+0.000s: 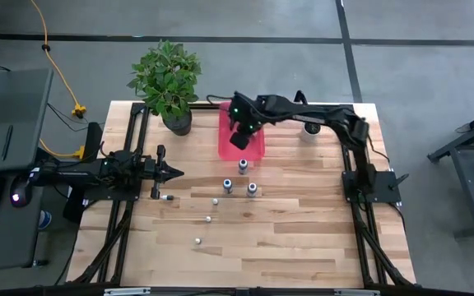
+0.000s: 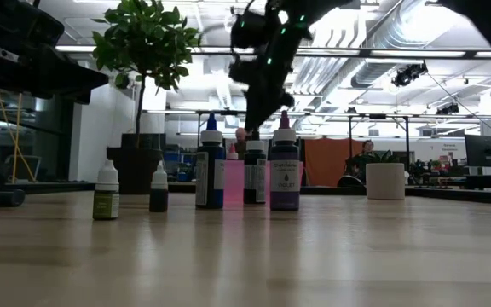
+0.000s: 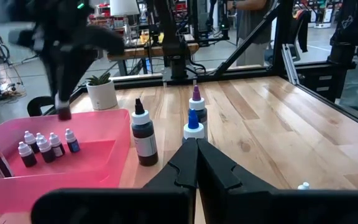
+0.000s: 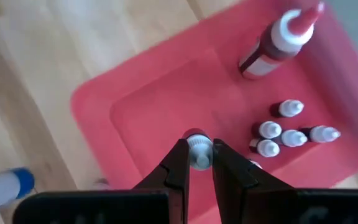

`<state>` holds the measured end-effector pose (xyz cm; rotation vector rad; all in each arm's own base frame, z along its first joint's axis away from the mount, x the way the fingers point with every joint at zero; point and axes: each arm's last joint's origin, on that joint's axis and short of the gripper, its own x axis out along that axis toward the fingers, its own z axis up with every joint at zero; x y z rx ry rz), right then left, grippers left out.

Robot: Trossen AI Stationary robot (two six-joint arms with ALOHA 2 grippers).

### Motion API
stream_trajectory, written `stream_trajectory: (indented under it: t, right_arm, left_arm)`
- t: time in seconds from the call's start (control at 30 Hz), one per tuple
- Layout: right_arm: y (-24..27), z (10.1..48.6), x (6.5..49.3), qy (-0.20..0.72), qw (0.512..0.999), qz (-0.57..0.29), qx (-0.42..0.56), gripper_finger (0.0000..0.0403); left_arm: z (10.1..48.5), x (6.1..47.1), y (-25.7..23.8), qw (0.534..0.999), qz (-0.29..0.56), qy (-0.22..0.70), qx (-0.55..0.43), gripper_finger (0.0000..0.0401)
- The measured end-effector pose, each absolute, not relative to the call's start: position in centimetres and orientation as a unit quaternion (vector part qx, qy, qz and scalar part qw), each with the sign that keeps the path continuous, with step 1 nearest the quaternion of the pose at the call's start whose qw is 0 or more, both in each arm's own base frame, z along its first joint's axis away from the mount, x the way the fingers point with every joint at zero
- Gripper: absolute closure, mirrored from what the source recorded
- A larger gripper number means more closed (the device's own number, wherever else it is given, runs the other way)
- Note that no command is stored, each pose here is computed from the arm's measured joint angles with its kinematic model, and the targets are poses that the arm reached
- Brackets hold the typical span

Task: Pick & Place food coloring
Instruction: Put the orange food coloring bottle into the pink bin

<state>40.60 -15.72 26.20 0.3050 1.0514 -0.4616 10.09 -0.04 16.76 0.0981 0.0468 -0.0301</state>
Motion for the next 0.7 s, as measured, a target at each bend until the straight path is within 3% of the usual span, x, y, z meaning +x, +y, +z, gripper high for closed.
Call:
stream_trajectory:
  t: [0.3,0.7]
  right_arm:
    - [-20.6,23.1,41.5,0.526,0.798,-0.226,0.19,0.0366]
    - [-23.5,22.6,41.3,0.526,0.808,-0.224,0.144,0.0366]
  left_arm:
    - [16.8,10.1,0.0,0.998,-0.015,0.023,0.049,0.0401]
    - [16.8,10.1,0.0,0.998,-0.015,0.023,0.049,0.0401]
